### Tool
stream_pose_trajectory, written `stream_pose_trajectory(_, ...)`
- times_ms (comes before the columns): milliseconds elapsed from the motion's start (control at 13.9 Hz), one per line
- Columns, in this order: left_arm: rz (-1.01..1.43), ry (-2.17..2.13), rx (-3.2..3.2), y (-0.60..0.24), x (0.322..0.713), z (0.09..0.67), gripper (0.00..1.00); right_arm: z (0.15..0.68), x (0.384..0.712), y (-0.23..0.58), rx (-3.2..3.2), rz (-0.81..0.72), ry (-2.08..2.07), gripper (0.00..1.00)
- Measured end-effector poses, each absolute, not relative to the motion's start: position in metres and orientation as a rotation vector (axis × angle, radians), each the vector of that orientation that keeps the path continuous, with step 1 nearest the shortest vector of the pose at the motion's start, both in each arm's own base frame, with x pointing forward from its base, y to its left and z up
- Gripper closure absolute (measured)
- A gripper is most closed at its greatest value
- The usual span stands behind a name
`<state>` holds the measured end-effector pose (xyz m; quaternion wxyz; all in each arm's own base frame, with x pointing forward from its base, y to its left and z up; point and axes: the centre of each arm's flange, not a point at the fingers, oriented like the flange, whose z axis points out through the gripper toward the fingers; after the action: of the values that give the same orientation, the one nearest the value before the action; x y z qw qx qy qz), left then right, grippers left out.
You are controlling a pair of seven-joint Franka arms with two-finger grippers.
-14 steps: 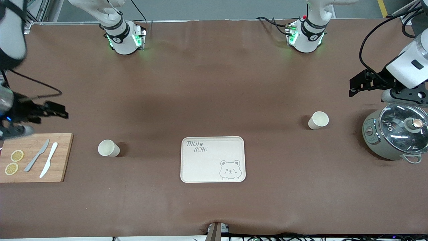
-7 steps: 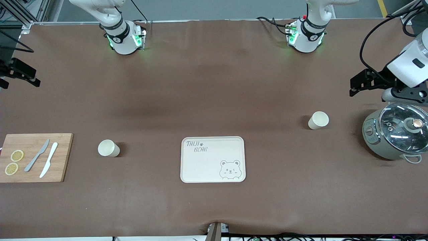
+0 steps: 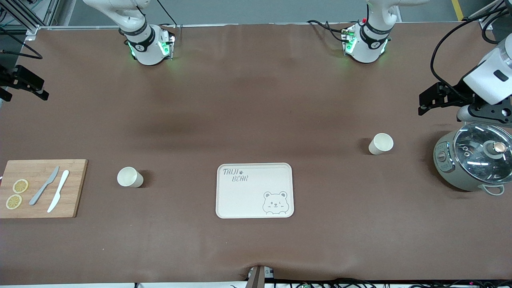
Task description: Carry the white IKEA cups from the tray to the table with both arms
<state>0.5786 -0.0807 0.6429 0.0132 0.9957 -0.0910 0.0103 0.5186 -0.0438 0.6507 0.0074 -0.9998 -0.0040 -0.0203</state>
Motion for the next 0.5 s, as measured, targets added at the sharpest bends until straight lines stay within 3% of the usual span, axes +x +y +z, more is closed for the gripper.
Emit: stream_pose_trajectory(502,0.031,-0.281,3.102,-0.0804,0.5786,0.6427,0.0,0.6575,0.5167,-0.0514,-3.127,-0.071,0.019,0.0)
